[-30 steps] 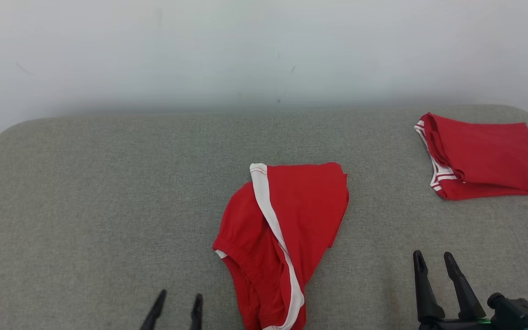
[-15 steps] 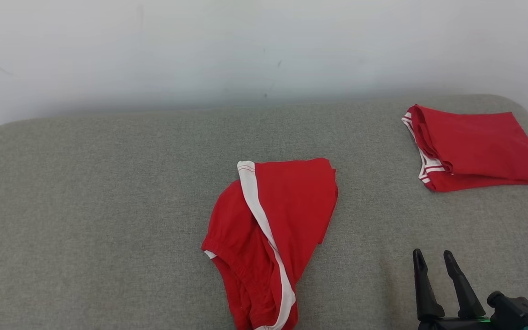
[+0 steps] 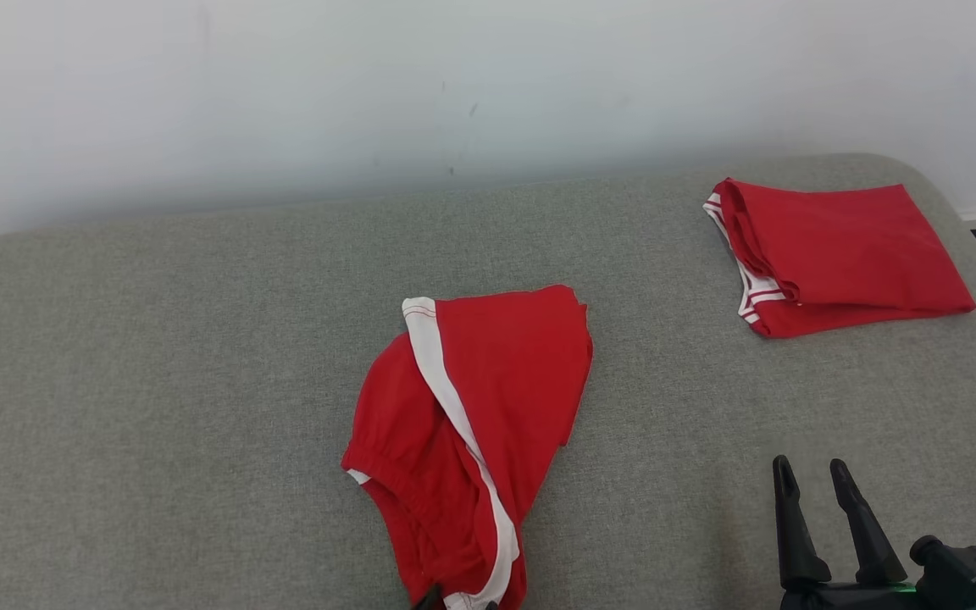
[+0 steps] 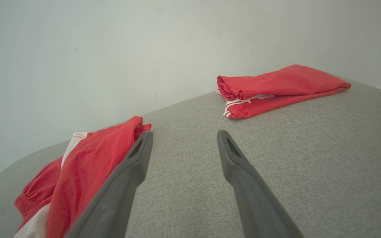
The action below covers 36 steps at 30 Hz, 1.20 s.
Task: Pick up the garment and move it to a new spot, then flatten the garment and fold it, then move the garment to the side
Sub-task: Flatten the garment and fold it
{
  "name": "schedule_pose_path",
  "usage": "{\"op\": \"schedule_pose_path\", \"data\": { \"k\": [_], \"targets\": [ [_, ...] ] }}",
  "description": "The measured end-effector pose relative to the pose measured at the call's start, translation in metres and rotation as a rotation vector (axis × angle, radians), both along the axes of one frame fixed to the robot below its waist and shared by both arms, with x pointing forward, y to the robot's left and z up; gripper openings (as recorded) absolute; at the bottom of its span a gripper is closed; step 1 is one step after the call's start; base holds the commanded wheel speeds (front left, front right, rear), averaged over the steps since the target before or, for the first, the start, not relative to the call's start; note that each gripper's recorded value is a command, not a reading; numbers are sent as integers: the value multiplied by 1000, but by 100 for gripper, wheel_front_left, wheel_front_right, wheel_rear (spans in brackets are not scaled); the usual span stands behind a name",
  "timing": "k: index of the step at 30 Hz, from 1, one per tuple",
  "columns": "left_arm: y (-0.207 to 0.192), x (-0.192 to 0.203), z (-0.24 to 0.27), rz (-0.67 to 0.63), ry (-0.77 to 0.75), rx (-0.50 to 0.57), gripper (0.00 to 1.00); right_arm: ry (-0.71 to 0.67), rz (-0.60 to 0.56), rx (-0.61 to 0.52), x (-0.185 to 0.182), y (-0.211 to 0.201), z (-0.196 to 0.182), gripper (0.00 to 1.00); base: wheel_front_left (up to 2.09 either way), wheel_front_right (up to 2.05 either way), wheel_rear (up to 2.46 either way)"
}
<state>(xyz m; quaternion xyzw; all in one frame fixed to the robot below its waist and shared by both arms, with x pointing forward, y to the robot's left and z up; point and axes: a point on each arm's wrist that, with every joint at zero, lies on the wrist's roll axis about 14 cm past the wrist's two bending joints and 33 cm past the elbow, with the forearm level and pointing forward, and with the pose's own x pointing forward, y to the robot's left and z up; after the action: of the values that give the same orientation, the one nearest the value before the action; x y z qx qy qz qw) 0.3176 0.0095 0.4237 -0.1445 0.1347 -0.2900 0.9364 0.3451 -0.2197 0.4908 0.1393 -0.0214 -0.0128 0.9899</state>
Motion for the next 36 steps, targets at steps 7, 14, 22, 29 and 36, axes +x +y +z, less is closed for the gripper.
{"op": "schedule_pose_path", "data": {
  "k": [7, 14, 22, 29, 36],
  "targets": [
    [12, -10, -9, 27, 21, 23, 100, 9, 4, 8, -1, 3, -3, 100, 0, 0, 0],
    [0, -20, -13, -10, 46, 9, 100, 2, 15, 12, 0, 8, -1, 100, 0, 0, 0],
    [-11, -1, 4, -20, 13, -39, 0, 6, 7, 6, -1, 4, -2, 100, 0, 0, 0],
    [45, 33, 27, 121, -108, 22, 0, 18, 19, 10, 3, 8, -6, 100, 0, 0, 0],
    [108, 48, 54, 272, -230, 103, 0, 18, 79, 19, 13, 28, -7, 100, 0, 0, 0]
  ]
}}
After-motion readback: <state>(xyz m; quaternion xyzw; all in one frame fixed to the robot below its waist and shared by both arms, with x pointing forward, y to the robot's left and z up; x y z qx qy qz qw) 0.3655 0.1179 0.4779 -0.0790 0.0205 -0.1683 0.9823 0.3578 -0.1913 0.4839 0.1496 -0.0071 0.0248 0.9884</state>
